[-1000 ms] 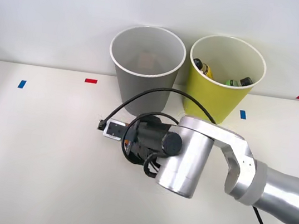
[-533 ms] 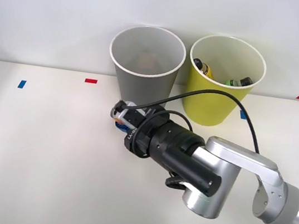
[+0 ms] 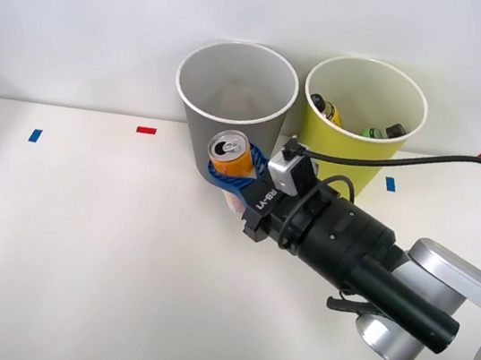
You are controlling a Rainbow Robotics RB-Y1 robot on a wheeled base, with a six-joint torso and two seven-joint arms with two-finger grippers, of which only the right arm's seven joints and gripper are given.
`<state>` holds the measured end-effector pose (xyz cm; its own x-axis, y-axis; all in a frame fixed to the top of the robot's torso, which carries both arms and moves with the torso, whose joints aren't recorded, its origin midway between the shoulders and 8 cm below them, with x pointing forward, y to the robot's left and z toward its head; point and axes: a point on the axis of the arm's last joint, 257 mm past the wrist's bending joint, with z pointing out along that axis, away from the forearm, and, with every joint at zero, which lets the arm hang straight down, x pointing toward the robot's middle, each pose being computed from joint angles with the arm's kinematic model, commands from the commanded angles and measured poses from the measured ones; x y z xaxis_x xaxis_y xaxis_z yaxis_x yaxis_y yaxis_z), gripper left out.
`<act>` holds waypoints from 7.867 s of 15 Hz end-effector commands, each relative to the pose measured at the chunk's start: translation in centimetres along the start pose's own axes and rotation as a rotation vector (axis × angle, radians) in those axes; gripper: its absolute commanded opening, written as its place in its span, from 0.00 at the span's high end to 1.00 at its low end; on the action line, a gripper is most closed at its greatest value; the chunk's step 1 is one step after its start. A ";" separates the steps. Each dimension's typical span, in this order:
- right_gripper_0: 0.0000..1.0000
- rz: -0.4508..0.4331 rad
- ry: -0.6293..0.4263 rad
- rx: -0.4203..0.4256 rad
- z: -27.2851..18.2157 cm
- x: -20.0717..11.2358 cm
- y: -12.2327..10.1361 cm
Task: Put cans in the gray bin, plastic bottles in the light green bin
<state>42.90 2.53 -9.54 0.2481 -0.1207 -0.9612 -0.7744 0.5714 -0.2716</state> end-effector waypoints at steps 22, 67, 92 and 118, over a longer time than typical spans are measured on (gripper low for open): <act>1.00 0.254 -0.101 0.283 10.7 -8.9 -14.1; 0.00 0.510 -0.319 0.654 -25.0 7.2 -11.0; 0.00 0.225 -0.114 0.862 -29.6 13.7 -4.8; 0.00 0.278 0.026 0.857 -35.0 17.7 6.5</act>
<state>22.27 -24.51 -29.81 0.1045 0.0883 -0.9906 -0.1043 0.9915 0.0773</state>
